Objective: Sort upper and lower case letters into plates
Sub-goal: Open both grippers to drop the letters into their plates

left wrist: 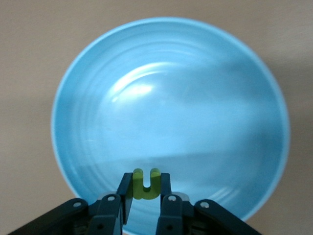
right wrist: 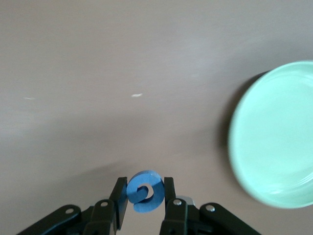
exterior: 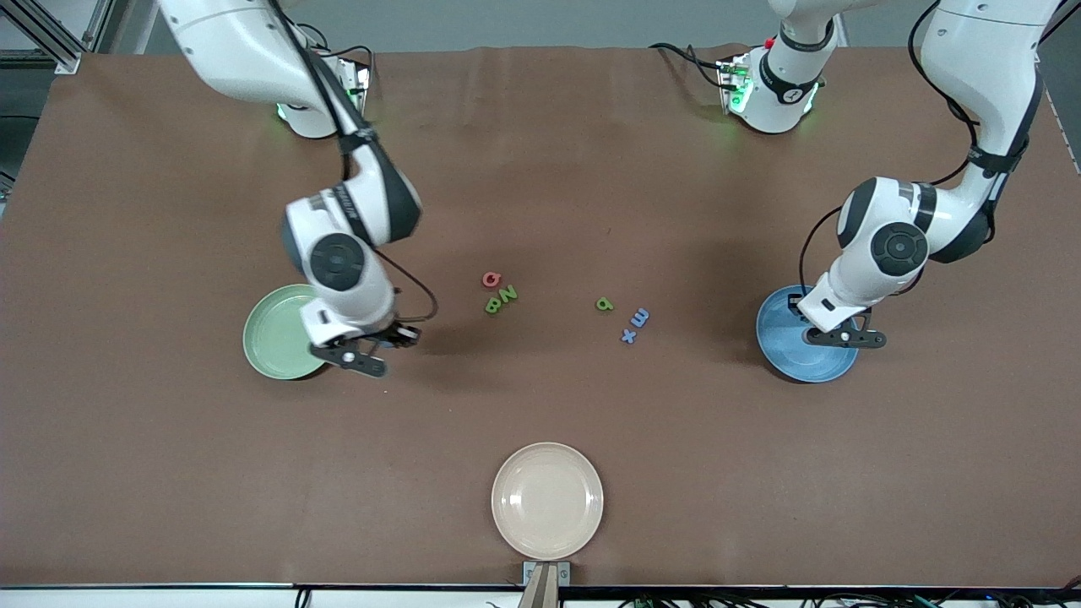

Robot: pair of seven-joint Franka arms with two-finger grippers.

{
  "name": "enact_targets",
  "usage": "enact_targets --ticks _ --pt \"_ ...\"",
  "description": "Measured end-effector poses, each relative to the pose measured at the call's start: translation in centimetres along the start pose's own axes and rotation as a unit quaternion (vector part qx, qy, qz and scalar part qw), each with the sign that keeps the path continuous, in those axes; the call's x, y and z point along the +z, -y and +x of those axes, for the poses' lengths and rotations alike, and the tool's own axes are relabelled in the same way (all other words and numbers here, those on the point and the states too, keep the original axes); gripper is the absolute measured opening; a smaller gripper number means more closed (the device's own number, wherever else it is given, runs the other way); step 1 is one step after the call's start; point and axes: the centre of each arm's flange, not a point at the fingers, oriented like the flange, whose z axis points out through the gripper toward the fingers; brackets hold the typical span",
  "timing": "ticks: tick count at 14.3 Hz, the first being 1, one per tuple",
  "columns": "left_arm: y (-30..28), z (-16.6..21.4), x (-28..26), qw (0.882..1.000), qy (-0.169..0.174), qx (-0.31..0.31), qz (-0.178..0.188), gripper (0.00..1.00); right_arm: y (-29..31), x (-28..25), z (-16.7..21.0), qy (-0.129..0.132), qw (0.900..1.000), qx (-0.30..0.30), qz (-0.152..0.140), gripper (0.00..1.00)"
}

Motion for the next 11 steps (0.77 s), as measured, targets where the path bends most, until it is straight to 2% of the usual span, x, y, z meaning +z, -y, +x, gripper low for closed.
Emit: enact_targets --ticks 6,10,11 --pt "1.4 0.1 1.8 1.0 -0.013 0.021 -0.014 0.26 -15.3 7.1 -0.8 -0.009 0.997 -0.072 0.022 0.34" --pt "1.5 0.1 2.2 0.999 -0.015 0.034 -0.018 0.26 -18.4 9.5 -2.1 -0.015 0.997 -0.077 0.027 0.34" --pt "1.5 0.2 2.2 0.999 -0.017 0.038 -0.018 0.31 -18.3 9.6 -2.2 -0.014 0.996 -0.079 0.027 0.34"
